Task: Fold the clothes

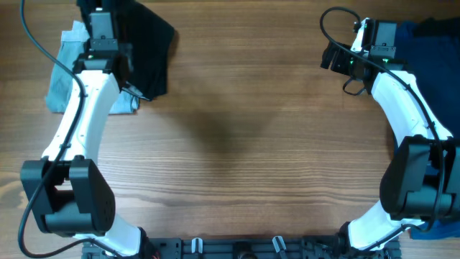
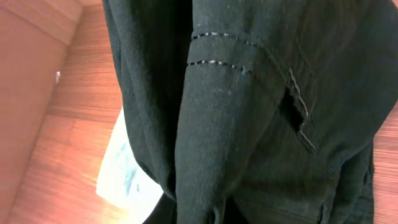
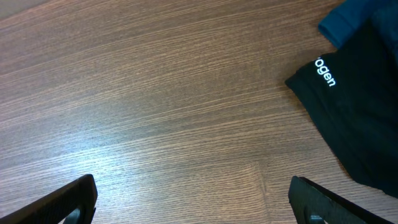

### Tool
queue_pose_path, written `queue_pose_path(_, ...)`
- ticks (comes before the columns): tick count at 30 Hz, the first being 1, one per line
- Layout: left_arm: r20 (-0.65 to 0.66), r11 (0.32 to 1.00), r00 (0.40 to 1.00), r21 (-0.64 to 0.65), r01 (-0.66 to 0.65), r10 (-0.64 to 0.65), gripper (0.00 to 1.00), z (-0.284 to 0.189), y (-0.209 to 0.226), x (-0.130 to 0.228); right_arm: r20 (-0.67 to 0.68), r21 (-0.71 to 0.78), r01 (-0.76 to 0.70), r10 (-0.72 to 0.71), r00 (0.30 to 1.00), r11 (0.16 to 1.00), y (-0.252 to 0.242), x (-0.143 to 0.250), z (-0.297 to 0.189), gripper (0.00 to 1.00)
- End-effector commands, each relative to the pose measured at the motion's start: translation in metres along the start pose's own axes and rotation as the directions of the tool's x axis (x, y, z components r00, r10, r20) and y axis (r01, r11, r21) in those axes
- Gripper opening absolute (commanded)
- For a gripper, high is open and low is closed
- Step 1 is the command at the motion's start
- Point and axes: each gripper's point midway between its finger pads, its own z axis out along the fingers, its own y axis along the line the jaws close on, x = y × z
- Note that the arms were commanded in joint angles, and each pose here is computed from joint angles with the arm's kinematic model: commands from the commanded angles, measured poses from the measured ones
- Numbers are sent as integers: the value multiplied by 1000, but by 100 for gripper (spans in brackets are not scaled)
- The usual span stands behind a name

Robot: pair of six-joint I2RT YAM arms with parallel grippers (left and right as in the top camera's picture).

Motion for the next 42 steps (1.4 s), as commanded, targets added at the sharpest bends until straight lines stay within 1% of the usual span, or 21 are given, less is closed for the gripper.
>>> queue_pose_path(1, 77, 998, 996, -56, 41, -37, 4, -23, 35, -26, 2, 12, 3, -3, 1000, 1000, -2, 0, 1, 100)
queue_pose_path(5, 100, 992, 991, -89, 92, -83, 4, -26, 62, -29, 2, 12, 3, -3, 1000, 1000, -2, 0, 1, 100)
queue_pose_path(13, 106, 974, 982, -152, 170, -155, 4, -16, 107, -24, 2, 13, 4, -4, 1000, 1000, -2, 0, 1, 99)
queue_pose_path(14, 104, 973, 981, -145, 178, -164, 4, -14, 110, -22, 2, 13, 3, -3, 1000, 1000, -2, 0, 1, 100)
queue_pose_path(16, 95, 978, 979, -83, 189, -181, 4, -7, 111, -19, 2, 12, 3, -3, 1000, 1000, -2, 0, 1, 99)
queue_pose_path(18, 88, 978, 976, -53, 203, -198, 5, 1, 114, -16, 2, 12, 3, -3, 1000, 1000, -2, 0, 1, 99)
queue_pose_path(21, 75, 971, 972, -74, 229, -224, 5, 15, 129, -8, 2, 13, 3, -3, 1000, 1000, -2, 0, 1, 100)
queue_pose_path(24, 34, 975, 975, -14, 222, -221, 9, 35, 116, 2, 2, 13, 3, -3, 1000, 1000, -2, 0, 1, 99)
queue_pose_path(26, -6, 977, 977, -9, 212, -212, 10, 51, 109, 12, 2, 12, 4, -4, 1000, 1000, -2, 0, 1, 100)
queue_pose_path(28, -53, 980, 978, -5, 201, -201, 13, 69, 100, 25, 2, 13, 3, -3, 1000, 1000, -2, 0, 1, 99)
queue_pose_path(30, -69, 979, 977, -13, 203, -204, 16, 79, 101, 31, 2, 13, 3, -3, 1000, 1000, -2, 0, 1, 99)
queue_pose_path(32, -79, 976, 973, -25, 217, -218, 23, 87, 107, 37, 2, 12, 3, -3, 1000, 1000, -2, 0, 1, 99)
queue_pose_path(33, -76, 974, 972, -31, 223, -224, 38, 88, 111, 38, 2, 13, 3, -3, 1000, 1000, -2, 0, 1, 99)
queue_pose_path(34, -57, 970, 968, -46, 241, -243, 100, 89, 121, 36, 2, 12, 3, -3, 1000, 1000, -2, 0, 1, 99)
queue_pose_path(36, -36, 958, 958, -58, 282, -284, 100, 90, 128, 33, 2, 12, 3, -3, 1000, 1000, -2, 0, 1, 100)
queue_pose_path(38, 1, 926, 928, -64, 372, -373, 100, 82, 137, 25, 2, 13, 3, -3, 1000, 1000, -2, 0, 1, 99)
queue_pose_path(39, 29, 908, 909, -48, 416, -415, 100, 73, 139, 17, 2, 13, 3, -3, 1000, 1000, -2, 0, 1, 99)
queue_pose_path(40, 47, 895, 894, 3, 446, -445, 97, 65, 135, 9, 2, 13, 3, -3, 1000, 1000, -2, 0, 1, 100)
queue_pose_path(41, 48, 883, 882, 75, 464, -468, 63, 60, 126, 2, 2, 13, 3, -3, 1000, 1000, -2, 0, 1, 100)
queue_pose_path(42, 38, 870, 875, 134, 475, -483, 48, 56, 117, -2, 2, 13, 3, -3, 1000, 1000, -2, 0, 1, 99)
